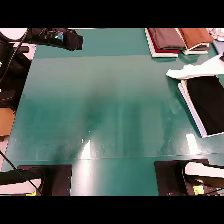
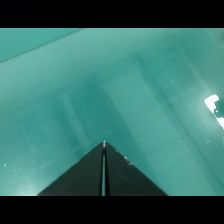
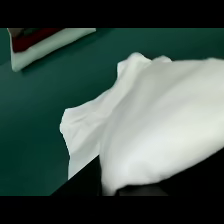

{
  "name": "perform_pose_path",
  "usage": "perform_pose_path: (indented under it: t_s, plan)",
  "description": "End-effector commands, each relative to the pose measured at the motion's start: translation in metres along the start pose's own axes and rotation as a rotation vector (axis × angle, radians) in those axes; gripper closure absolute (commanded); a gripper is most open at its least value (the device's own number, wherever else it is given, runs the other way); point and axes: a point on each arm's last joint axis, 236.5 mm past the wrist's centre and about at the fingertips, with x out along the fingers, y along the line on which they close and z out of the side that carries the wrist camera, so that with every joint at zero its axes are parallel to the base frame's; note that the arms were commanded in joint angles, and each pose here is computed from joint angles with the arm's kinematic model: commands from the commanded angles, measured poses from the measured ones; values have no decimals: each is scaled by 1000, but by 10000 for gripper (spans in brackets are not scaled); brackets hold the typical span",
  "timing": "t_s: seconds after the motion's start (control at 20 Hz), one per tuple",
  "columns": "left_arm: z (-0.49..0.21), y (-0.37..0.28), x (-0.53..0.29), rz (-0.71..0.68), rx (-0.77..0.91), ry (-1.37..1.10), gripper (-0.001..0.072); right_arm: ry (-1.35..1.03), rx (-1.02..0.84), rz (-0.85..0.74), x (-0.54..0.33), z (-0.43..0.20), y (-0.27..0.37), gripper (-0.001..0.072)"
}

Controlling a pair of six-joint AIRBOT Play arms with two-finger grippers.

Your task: Fold the shirts.

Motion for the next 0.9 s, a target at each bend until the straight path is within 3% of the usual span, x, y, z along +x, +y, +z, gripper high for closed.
perform_pose_path:
  t_s: [0.0,0.4,0.65,0.85]
  plan:
    - [1,-3,0,-13,-8,-4,682,-140,-15,-10,-20,38,4,693]
    - [-2,-4,0,-14,-8,7,682,-305,-116,40,-92,100,64,694]
    - [-6,-4,0,-16,-6,27,682,-157,-145,-176,-103,57,13,694]
    - [-8,-4,0,-17,-7,35,682,20,-61,-253,-102,-24,-29,694]
